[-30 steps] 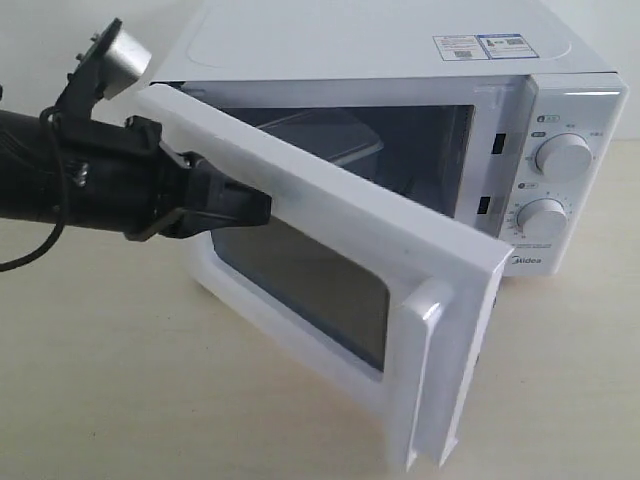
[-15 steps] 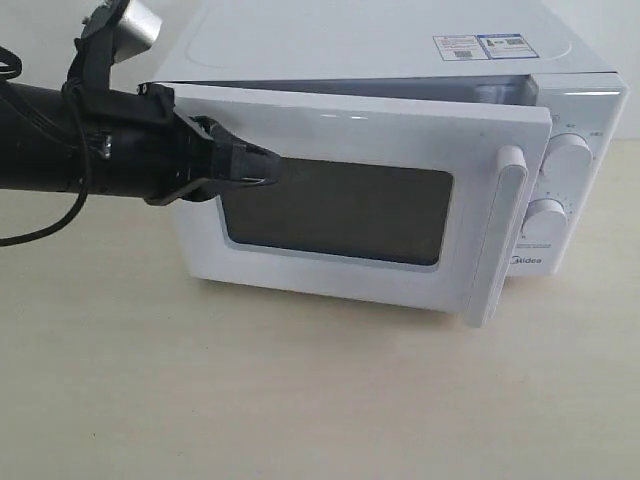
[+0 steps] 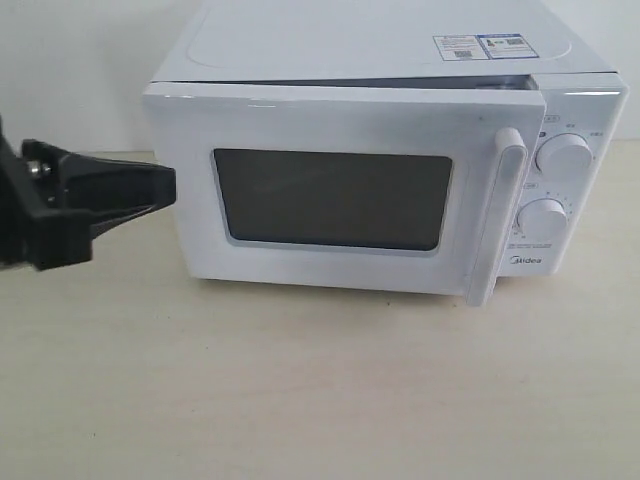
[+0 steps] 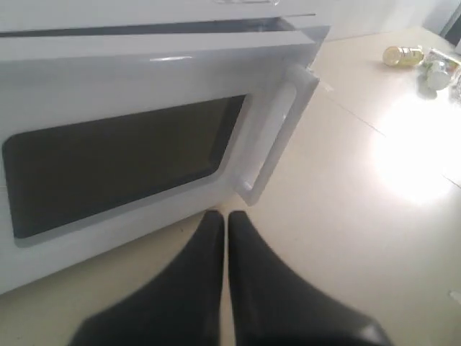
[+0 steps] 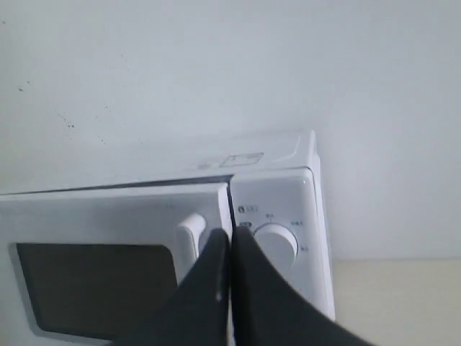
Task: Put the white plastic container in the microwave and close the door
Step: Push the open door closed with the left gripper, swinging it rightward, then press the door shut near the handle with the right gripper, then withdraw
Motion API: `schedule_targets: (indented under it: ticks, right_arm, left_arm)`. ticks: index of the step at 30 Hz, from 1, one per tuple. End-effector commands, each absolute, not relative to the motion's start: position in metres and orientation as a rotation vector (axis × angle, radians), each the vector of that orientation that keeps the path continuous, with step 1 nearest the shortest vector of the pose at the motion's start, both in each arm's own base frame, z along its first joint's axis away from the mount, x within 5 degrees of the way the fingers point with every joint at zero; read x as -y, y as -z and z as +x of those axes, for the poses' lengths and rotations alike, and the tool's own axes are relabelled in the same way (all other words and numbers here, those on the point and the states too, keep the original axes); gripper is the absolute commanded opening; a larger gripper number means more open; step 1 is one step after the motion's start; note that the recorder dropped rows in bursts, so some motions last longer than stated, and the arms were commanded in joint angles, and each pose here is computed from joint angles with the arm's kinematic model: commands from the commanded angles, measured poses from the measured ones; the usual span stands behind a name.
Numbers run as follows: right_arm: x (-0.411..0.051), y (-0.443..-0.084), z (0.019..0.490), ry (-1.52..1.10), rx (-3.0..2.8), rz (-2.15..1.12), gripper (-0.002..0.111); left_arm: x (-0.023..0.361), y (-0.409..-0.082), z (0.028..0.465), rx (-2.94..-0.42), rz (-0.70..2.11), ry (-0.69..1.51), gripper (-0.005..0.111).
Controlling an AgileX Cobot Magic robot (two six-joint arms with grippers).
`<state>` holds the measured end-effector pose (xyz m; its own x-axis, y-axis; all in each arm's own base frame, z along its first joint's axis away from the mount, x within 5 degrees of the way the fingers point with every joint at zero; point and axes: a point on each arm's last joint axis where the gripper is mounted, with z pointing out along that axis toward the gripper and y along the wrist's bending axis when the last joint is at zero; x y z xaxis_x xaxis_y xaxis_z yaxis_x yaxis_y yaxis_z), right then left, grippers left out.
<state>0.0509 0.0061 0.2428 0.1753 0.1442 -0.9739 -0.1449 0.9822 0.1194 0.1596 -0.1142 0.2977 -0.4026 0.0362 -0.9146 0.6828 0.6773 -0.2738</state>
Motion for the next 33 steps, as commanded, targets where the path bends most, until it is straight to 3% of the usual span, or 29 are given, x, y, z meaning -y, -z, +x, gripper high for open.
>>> schedule_targets:
  ticks: [1,10,20,33]
  right_arm:
    - [-0.008,-0.282,0.053,-0.133,-1.474,-0.091,0.0]
    - [-0.016,-0.346,0.099,-0.125,-1.64,-0.129,0.0]
    - [-0.015,-0.357,0.117,-0.151,-1.52,-0.058,0.0]
    - [-0.015,-0.358,0.116,-0.161,-1.512,-0.046,0.0]
  left_arm:
    - [0.097,-0.298,0.137,-1.814,0.486,0.748,0.004]
    - [0.072,-0.277,0.108,-1.779,0.345,0.67,0.004]
    - [0.064,-0.258,0.094,-1.787,0.3,0.689,0.004]
    - [0.064,-0.256,0.093,-1.79,0.298,0.686,0.004]
